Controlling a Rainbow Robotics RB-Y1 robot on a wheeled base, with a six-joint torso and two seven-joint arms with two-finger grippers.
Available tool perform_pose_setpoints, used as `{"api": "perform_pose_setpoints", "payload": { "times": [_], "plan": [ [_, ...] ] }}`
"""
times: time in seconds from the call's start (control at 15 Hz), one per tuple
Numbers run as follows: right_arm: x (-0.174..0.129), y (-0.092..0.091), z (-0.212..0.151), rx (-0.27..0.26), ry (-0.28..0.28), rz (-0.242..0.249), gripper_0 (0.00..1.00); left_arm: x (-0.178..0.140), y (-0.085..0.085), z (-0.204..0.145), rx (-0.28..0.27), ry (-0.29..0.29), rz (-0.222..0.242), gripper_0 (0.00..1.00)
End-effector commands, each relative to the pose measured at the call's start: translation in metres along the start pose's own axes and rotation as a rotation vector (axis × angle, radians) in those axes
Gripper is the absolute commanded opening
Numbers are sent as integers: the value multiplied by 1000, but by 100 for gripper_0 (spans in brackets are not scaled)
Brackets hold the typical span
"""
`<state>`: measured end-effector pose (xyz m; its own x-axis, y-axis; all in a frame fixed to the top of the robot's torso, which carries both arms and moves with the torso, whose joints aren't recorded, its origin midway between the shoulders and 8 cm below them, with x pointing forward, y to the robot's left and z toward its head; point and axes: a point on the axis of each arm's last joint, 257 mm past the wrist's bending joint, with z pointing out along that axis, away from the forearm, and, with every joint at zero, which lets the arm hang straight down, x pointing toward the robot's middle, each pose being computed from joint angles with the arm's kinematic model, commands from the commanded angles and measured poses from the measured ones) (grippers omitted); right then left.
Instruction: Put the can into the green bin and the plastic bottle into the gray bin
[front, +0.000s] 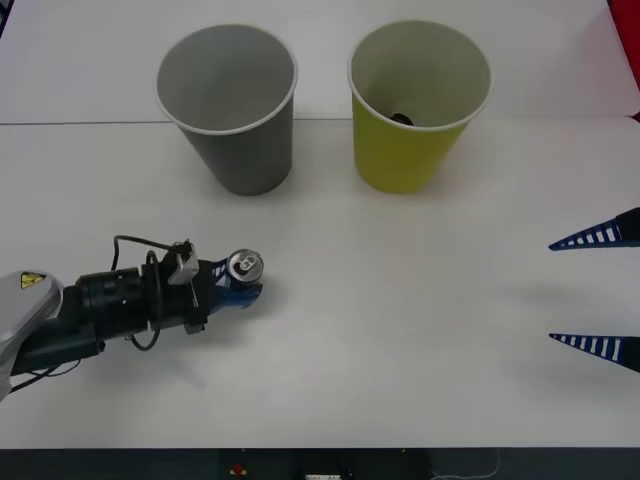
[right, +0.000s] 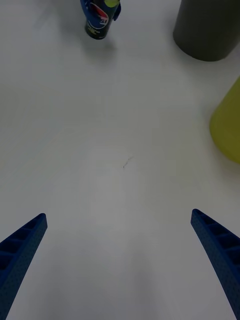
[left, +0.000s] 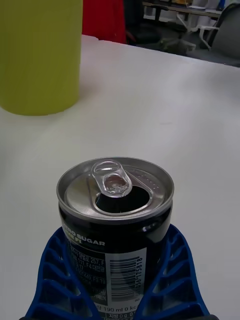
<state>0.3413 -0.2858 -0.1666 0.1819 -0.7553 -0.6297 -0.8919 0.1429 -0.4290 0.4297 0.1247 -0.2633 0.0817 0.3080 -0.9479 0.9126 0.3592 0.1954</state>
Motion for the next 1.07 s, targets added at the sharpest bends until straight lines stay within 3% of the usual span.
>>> {"api": "perform_pose_setpoints", "payload": {
  "times": [0.07,0.27,0.4,0.8,0.93,1.07],
  "plan": [
    [0,0,0,0,0,0,100,-27,-13,-6,16,26,-45,0],
    [0,0,0,0,0,0,100,-51,-26,-6,13,57,-112,0],
    [0,0,0,0,0,0,100,-70,-34,-4,19,73,-181,0],
    [0,0,0,0,0,0,100,-119,-46,1,-39,135,-341,0],
    [0,0,0,0,0,0,100,-137,-53,4,-52,172,-379,0],
    [0,0,0,0,0,0,100,-153,-55,4,-72,209,-368,0]
  ]
}}
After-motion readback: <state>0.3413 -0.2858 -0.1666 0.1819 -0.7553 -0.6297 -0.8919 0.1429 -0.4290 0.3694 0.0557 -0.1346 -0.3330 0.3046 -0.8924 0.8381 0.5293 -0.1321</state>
